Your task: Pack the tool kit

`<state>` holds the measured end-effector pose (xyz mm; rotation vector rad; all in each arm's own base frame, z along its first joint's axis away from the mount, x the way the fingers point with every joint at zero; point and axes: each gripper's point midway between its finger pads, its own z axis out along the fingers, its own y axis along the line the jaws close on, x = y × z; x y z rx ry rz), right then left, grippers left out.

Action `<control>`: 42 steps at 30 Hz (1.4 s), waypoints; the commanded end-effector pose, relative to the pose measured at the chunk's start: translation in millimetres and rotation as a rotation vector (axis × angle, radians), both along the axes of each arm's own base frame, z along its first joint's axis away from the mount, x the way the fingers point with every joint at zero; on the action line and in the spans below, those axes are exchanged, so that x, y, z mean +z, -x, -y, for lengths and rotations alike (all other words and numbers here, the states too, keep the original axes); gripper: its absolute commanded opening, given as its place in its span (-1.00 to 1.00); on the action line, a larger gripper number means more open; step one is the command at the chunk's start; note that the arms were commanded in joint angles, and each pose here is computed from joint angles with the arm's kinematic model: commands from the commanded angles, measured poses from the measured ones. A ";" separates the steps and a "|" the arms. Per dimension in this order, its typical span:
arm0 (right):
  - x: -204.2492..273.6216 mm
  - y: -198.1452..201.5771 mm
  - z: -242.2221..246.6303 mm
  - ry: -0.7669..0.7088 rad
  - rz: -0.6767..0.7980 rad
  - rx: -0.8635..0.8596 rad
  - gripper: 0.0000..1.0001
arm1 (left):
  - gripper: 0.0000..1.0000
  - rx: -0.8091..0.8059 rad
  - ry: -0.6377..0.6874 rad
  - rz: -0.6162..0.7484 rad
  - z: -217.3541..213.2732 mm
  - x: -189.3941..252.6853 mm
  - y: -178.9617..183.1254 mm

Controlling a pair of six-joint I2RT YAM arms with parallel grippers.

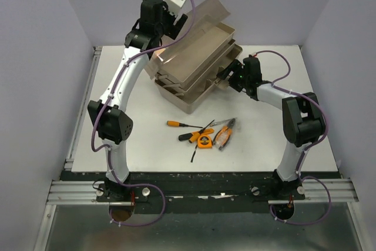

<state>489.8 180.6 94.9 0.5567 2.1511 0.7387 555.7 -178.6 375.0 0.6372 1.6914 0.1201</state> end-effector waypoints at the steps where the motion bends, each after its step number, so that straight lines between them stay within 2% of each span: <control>1: -59.3 17.2 46.7 0.145 -0.175 -0.075 0.64 | 0.98 0.079 -0.042 -0.235 -55.5 -77.9 -4.4; 21: -61.1 66.0 79.5 0.161 -0.241 -0.133 0.64 | 0.98 -0.091 0.143 -0.314 -21.0 -81.9 29.4; 32: -56.7 102.4 88.7 0.168 -0.251 -0.143 0.64 | 0.98 -0.042 0.138 -0.317 -33.4 -79.7 39.4; 42: -50.0 112.3 91.5 0.166 -0.239 -0.146 0.64 | 0.99 0.084 0.156 -0.190 -62.3 -18.8 57.6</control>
